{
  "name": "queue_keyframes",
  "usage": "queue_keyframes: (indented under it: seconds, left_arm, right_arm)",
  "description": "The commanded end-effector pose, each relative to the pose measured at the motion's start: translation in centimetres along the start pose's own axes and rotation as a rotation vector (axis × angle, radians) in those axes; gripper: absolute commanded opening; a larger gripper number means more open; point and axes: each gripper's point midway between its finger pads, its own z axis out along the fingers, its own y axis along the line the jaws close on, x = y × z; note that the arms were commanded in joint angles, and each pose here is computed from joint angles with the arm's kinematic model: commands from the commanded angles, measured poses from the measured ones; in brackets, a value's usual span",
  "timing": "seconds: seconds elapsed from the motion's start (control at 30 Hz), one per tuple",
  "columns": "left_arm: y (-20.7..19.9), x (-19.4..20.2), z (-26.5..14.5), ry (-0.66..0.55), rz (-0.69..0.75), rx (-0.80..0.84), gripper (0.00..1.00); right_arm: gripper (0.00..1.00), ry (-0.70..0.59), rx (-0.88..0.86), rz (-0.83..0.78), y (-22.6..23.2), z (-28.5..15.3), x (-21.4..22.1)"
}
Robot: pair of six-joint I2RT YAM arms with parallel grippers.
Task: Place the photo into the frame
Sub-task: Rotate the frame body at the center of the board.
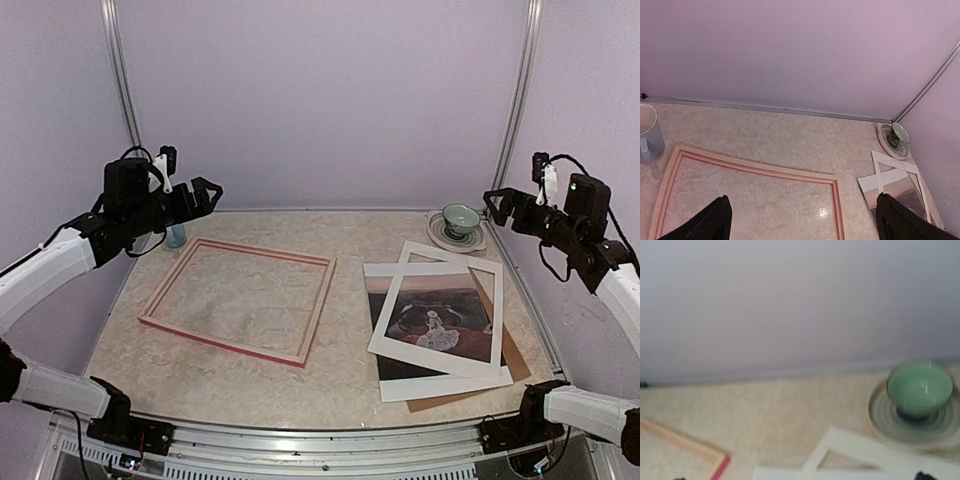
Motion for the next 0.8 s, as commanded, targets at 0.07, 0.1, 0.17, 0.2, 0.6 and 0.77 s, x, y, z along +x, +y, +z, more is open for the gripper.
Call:
queue_keyframes:
  seconds: [0.07,0.1,0.17,0.2,0.6,0.77]
  left_arm:
    - [-2.5,2.7,2.5,0.115,0.062,0.026,0.99]
    - [-2.7,3.3,2.9,0.134,0.063,0.036,0.99]
    - [-3.5,4.6,3.3,0.166,0.068,0.061,0.99]
    - [-3.9,5.1,3.5,0.177,0.074,0.072,0.99]
    - [-8.3,12.6,5.8,0.371,0.159,0.131,0.99]
    - [-9.4,15.8,7.8,0.493,0.195,0.134,0.99]
  right_arm:
    - [0.99,0.165,-0.071,0.067,0.4,1.8,4.2]
    - [0.99,0.198,-0.088,0.086,0.6,2.4,5.1]
    - [0.99,0.247,-0.096,0.11,0.9,3.3,6.7]
    - [0.99,0.265,-0.092,0.11,1.2,3.8,7.4]
    - [0.99,0.408,-0.042,-0.011,4.8,7.9,12.8]
    - [0.99,0.438,-0.028,-0.038,5.2,8.6,13.9]
